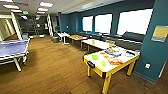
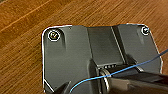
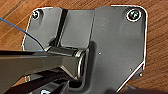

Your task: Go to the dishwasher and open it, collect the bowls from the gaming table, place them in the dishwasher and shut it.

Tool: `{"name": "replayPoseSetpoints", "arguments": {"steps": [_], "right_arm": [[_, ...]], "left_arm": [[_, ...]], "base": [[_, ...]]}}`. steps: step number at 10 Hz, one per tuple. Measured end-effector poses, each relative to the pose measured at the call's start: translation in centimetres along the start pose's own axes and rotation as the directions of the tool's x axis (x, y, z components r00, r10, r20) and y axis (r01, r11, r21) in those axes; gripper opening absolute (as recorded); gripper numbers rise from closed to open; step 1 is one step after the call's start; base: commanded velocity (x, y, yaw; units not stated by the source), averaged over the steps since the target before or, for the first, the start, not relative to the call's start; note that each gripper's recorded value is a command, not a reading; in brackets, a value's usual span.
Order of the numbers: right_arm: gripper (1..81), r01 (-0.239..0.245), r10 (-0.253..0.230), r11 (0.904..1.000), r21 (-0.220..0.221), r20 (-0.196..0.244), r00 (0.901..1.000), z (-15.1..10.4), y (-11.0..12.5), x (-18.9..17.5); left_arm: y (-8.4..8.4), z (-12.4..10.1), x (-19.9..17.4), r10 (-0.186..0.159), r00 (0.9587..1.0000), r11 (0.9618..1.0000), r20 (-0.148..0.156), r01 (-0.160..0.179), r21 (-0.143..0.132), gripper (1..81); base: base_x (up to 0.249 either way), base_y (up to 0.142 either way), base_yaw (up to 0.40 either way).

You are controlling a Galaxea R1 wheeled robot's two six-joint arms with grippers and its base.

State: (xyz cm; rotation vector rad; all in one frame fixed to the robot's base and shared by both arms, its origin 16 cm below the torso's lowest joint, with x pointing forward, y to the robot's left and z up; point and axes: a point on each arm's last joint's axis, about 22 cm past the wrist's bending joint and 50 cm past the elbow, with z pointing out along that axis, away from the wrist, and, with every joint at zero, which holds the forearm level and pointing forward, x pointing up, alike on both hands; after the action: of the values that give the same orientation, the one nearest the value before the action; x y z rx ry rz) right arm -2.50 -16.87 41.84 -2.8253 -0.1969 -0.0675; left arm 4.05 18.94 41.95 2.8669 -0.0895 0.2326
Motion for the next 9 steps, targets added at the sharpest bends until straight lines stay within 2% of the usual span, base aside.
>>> {"name": "replayPoseSetpoints", "arguments": {"steps": [9], "right_arm": [[81.1,0.0,0.0,1.0,0.0,0.002,1.0,0.0,-0.02,-0.08]], "left_arm": [[-0.09,-0.02,-0.01,0.001,1.0,1.0,0.0,-0.001,0.001,81.1]], "base": [[0.0,0.0,-0.397]]}}
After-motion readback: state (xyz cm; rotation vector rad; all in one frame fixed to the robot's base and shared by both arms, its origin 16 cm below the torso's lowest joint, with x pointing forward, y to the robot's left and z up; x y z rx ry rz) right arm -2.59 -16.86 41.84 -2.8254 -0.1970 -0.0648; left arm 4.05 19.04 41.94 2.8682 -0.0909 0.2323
